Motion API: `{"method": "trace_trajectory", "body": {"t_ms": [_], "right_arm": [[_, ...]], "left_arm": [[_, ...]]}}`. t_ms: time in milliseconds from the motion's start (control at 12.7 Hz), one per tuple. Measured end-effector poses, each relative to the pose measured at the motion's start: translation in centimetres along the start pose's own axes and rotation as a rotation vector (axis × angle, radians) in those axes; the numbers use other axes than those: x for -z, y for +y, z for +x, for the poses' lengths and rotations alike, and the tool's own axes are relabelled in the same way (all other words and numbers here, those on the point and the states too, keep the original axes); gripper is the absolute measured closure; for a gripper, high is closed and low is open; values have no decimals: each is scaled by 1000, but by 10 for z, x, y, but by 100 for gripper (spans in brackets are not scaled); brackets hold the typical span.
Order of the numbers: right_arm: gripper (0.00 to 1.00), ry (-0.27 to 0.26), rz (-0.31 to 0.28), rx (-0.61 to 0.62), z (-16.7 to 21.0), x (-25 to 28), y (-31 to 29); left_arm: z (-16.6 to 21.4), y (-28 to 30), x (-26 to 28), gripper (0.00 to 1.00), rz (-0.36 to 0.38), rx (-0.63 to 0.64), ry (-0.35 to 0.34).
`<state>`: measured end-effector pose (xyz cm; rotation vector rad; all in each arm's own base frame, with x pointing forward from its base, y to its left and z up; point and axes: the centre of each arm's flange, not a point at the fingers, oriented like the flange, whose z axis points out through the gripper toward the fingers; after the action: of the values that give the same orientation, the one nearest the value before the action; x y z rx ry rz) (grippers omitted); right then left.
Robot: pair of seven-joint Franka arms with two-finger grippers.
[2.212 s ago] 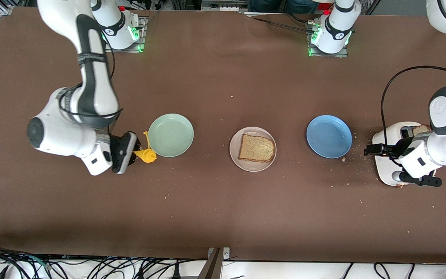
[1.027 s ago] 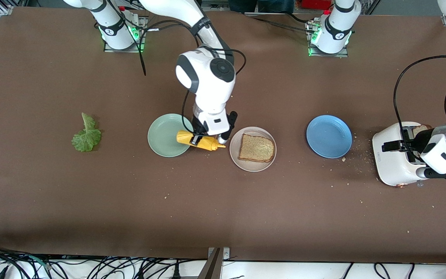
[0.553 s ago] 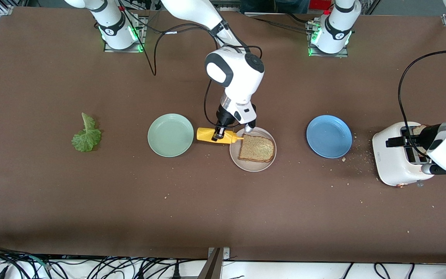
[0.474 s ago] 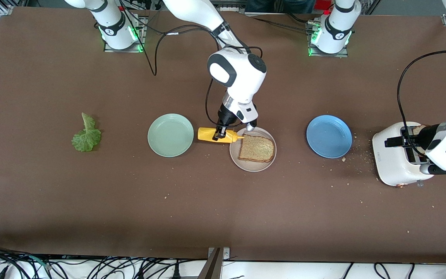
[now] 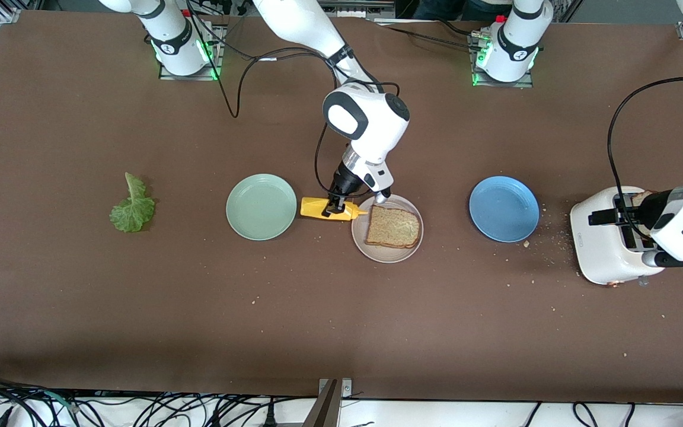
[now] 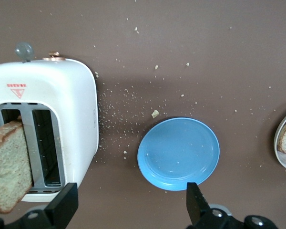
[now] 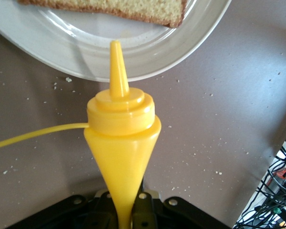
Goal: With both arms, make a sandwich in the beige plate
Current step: 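Tilt the yellow bottle over the bread on the beige plate, then carry the yellow bottle back beside the lettuce with the right gripper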
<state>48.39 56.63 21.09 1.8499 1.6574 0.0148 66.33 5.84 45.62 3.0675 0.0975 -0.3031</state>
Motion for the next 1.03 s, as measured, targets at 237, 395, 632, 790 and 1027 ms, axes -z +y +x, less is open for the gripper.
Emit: {"method": "trace_trajectory", "body": {"t_ms": [237,395,632,790,1027], "right_arm": [[92,7,-9,-29,4,-3,-3],[92,40,-24,-69,9,-1,-2],[92,48,-34,-85,9,-1,0],[92,55,-40,-104,-2,4,26],[92,146,66,-118,-58,13,112]], "left_arm": [[0,0,20,0,1,1,41],[-1,-1,22,0,2,2,44],[0,-1,26,0,2,3,56],[1,-3,29,0,3,6,75],[2,-17,34,0,1,27,95]]}}
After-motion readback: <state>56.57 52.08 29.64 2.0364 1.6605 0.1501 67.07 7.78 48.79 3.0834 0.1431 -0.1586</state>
